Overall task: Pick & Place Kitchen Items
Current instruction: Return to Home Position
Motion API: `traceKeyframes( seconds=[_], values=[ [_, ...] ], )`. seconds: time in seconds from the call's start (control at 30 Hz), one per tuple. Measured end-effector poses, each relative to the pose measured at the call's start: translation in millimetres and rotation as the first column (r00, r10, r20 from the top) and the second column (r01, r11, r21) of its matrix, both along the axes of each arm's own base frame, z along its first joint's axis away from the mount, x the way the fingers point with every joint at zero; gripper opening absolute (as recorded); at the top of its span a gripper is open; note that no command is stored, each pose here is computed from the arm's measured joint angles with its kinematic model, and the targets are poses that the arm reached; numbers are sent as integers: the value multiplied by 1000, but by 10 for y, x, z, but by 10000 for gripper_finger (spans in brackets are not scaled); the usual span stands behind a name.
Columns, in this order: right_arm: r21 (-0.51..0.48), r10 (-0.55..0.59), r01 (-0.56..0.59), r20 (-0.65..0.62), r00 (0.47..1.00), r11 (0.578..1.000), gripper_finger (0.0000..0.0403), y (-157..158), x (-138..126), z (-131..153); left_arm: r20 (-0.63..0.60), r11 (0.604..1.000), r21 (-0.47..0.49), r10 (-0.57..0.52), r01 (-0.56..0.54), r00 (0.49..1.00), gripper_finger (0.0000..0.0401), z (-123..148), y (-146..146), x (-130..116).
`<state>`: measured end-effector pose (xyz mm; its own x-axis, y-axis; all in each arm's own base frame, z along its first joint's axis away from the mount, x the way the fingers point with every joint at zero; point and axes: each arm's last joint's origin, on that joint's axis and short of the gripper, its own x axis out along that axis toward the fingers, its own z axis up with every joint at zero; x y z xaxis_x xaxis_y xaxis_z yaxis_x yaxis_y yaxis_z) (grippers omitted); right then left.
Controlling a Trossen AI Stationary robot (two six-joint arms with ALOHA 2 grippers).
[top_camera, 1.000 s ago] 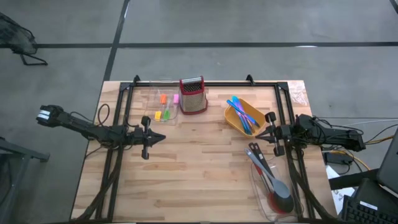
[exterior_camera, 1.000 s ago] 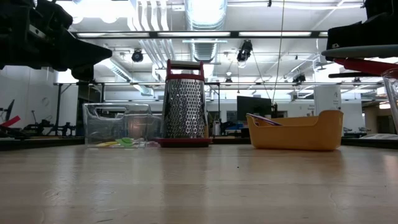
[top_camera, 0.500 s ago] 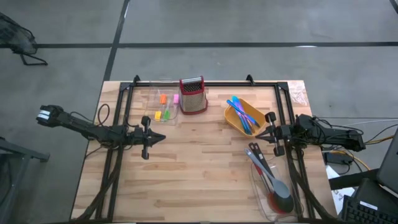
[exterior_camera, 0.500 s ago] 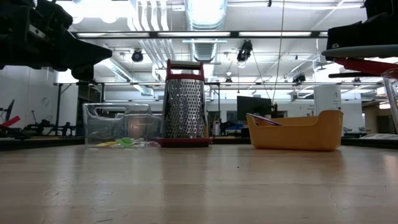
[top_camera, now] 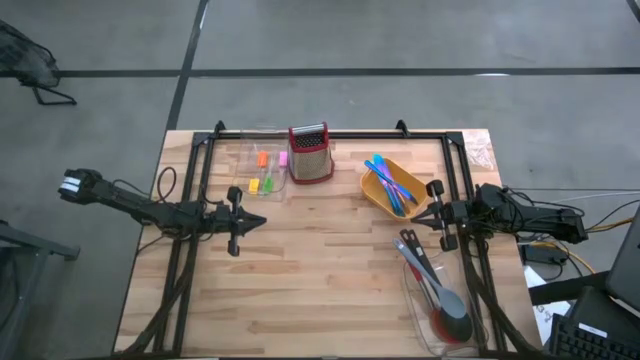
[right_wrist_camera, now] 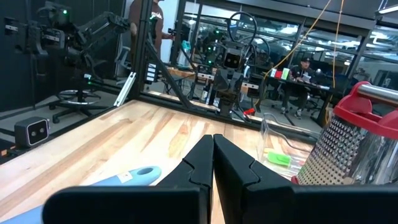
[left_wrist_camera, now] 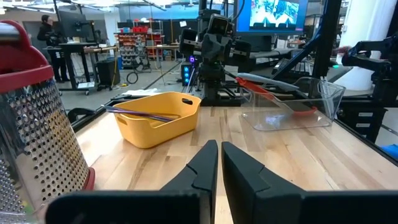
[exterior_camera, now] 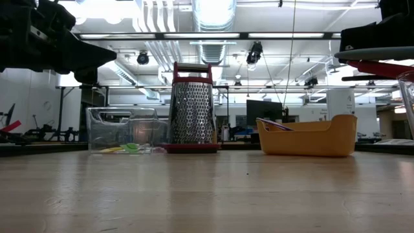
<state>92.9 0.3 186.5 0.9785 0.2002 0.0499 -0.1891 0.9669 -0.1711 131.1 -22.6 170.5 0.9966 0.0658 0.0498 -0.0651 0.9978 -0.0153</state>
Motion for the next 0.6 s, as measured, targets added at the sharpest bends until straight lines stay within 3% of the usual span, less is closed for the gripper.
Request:
traceKeyframes(
  seconds=[0.6],
  values=[
    [0,0,0,0,1000,1000,9,0,0,0,0,1000,0,0,0,1000,26,0,0,0]
  ],
)
